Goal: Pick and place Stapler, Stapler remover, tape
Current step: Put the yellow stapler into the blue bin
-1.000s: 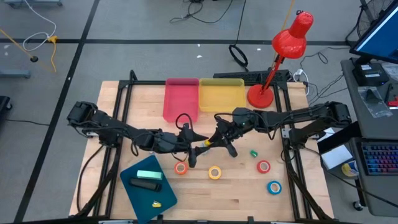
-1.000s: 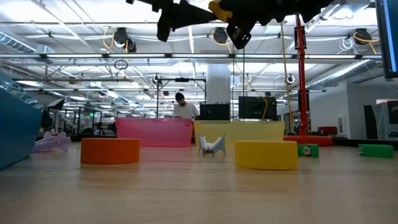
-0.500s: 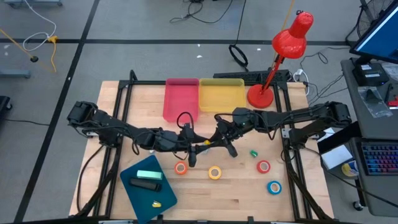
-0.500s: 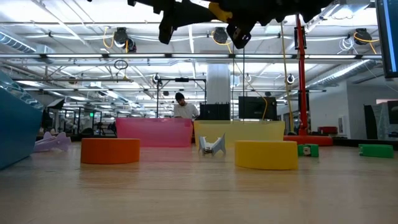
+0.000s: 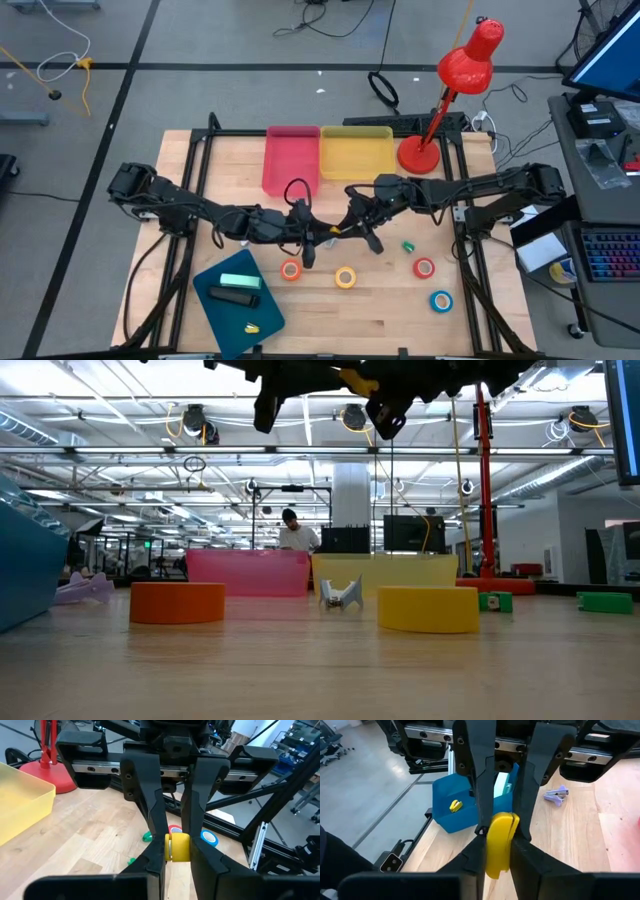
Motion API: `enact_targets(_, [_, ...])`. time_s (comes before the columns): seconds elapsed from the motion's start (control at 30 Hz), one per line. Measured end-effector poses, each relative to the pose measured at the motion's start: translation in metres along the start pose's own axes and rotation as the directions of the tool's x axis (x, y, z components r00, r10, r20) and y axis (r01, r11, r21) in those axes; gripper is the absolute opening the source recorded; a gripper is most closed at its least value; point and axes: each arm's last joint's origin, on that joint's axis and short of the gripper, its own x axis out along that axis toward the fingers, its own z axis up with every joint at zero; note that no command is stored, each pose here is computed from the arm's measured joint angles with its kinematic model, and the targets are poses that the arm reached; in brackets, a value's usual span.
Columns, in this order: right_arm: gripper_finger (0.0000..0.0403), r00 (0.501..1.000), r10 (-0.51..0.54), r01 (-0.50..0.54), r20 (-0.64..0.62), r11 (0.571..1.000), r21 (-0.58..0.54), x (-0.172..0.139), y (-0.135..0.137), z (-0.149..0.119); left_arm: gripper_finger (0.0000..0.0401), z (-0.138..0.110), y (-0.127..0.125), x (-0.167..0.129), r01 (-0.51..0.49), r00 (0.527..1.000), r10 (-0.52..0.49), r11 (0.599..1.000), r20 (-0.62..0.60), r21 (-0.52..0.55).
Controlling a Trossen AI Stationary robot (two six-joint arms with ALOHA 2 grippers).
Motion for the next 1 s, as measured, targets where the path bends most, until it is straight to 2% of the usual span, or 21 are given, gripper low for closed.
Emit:
enact_targets(0.37, [0.0174, 0.999, -0.003, 0.004, -0.046, 1.000, 0.019, -0.0002, -0.0001, -0.0036, 0.0058, -0.0021, 0.0010, 0.0002, -0.015, 1.000, 0.015, 1.000, -0.016, 0.007])
enact_targets(0.6, [0.0227, 0.997, -0.010, 0.012, -0.070, 0.999, 0.029, -0.0002, -0.0007, -0.0062, 0.0058, -0.0034, 0.0000, -0.0015, -0.019, 0.999, 0.019, 1.000, -0.034, -0.009])
enact_targets(0.8, [0.0250, 0.996, -0.010, 0.013, -0.088, 0.999, 0.037, -0.0003, -0.0008, -0.0080, 0.0058, -0.0053, -0.0036, -0.0028, -0.016, 0.999, 0.014, 0.999, -0.038, -0.031])
enact_targets(1.0, [0.0248, 0.996, -0.009, 0.013, -0.090, 0.999, 0.052, -0.0018, 0.0000, -0.0075, 0.0058, -0.0060, -0.0067, -0.0038, -0.008, 0.999, 0.006, 0.999, -0.039, -0.053])
